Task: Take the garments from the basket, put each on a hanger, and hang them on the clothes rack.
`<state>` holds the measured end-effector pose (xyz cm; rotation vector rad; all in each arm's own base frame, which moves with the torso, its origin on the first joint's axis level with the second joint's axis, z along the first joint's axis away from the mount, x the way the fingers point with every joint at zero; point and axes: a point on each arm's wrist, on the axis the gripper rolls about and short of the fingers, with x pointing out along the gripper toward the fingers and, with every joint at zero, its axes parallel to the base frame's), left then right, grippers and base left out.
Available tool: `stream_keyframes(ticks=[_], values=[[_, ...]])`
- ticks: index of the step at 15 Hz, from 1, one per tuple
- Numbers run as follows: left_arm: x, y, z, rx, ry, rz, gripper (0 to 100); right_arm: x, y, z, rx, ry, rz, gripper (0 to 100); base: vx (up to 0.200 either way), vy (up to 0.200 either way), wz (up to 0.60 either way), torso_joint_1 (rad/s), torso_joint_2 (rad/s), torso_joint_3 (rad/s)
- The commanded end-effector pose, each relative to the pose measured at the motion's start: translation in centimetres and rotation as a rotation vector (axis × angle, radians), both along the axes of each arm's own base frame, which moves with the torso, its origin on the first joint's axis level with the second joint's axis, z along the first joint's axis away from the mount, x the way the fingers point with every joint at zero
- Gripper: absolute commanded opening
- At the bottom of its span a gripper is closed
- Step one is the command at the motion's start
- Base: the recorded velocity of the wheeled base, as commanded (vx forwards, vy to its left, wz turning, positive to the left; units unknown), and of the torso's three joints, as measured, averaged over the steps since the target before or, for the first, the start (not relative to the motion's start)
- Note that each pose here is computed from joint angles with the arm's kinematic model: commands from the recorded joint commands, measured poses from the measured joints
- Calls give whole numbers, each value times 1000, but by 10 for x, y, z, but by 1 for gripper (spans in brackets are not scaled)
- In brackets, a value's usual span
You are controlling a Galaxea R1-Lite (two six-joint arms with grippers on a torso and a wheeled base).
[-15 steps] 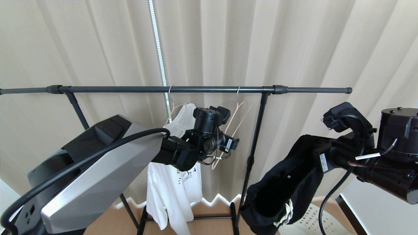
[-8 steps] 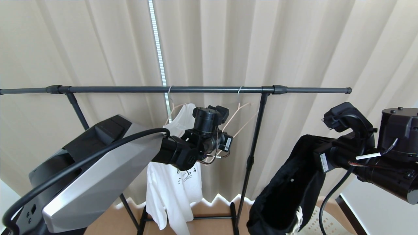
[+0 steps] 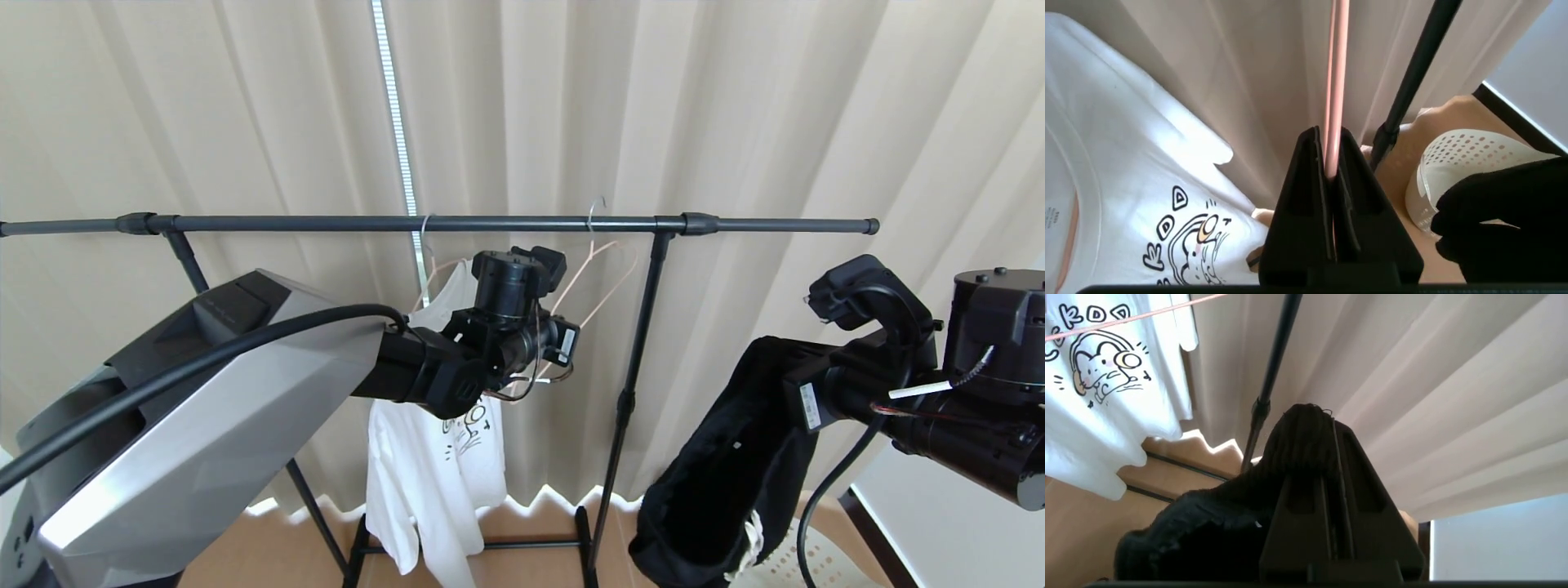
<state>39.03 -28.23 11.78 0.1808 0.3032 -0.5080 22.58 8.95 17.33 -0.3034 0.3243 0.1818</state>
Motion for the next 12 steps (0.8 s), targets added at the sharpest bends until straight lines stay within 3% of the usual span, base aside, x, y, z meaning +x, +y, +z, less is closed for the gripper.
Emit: stream_keyframes(ticks=[1,5,12], values=[[-7,5,14,-22,-9,3,0,0,0,0,-1,1,1,0,0,0,0,0,0,0],[-17,12,19,-25,1,5,0,1,0,0,0,0,1,0,0,0,0,0,0,0],[-105,61,36,-56,-42,-30,0,-1,0,1,1,-4,-1,0,0,0,0,0,0,0]])
